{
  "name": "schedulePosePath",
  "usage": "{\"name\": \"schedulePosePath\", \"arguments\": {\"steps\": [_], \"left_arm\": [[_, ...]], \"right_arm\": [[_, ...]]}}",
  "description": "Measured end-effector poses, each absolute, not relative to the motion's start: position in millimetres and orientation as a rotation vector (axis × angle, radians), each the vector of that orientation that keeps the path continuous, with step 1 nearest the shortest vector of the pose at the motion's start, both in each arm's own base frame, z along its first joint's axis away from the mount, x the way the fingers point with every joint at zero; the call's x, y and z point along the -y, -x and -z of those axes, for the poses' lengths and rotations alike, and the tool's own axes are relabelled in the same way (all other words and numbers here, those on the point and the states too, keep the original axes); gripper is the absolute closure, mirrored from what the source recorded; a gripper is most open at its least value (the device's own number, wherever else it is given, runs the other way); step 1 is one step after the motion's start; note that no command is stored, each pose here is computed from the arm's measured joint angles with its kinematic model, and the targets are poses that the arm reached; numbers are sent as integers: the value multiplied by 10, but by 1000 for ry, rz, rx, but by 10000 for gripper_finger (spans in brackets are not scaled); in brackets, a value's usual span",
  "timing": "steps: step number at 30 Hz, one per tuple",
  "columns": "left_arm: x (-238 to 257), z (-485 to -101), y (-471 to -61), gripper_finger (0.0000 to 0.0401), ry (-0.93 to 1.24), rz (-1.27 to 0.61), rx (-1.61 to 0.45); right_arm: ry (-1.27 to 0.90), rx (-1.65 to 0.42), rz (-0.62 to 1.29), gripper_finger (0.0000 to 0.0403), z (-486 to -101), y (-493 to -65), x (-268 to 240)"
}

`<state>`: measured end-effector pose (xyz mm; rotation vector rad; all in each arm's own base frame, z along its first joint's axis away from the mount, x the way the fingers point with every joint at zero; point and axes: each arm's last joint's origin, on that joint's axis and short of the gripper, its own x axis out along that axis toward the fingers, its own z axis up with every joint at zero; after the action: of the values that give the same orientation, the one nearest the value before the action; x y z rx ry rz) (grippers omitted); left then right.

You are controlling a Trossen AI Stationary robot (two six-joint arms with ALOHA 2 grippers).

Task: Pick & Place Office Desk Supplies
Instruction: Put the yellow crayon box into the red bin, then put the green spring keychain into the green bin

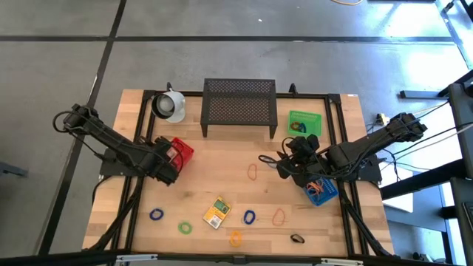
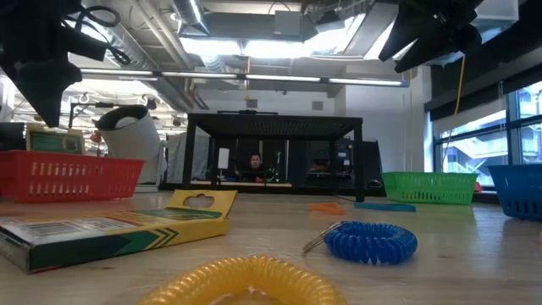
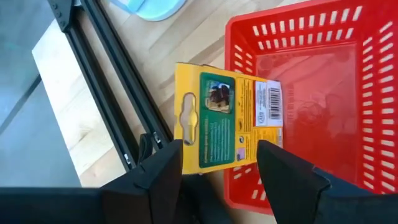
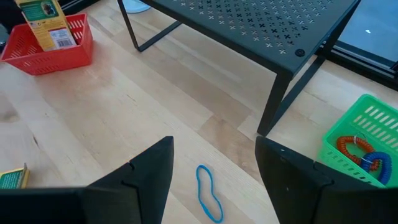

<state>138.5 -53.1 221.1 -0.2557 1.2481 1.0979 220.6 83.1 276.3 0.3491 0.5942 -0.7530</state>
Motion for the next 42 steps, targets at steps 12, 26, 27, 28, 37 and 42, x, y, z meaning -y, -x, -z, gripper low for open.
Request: {"name": "schedulePosePath", "arguments": {"steps": [12, 26, 27, 28, 37, 42], "left_arm": [[480, -2512, -1496, 208, 249, -1055, -1247], [1047, -2709, -2198, 212, 431, -359, -925], [1125, -2695, -2264, 212, 412, -301, -896], [1200, -2672, -2318, 213, 390, -253, -878], [1800, -2222, -2412, 217, 501, -2, -1128], [2116, -1895, -2320, 217, 578, -20, -1310]], "right_arm": [[-359, -585, 749, 174, -2768, -2216, -835], [-351, -592, 743, 174, -2767, -2215, -835], [-342, -600, 736, 174, -2768, -2215, -837], [-337, -610, 728, 174, -2766, -2215, -839], [-328, -724, 628, 174, -2743, -2213, -868], [-316, -763, 588, 174, -2736, -2211, -878]]}}
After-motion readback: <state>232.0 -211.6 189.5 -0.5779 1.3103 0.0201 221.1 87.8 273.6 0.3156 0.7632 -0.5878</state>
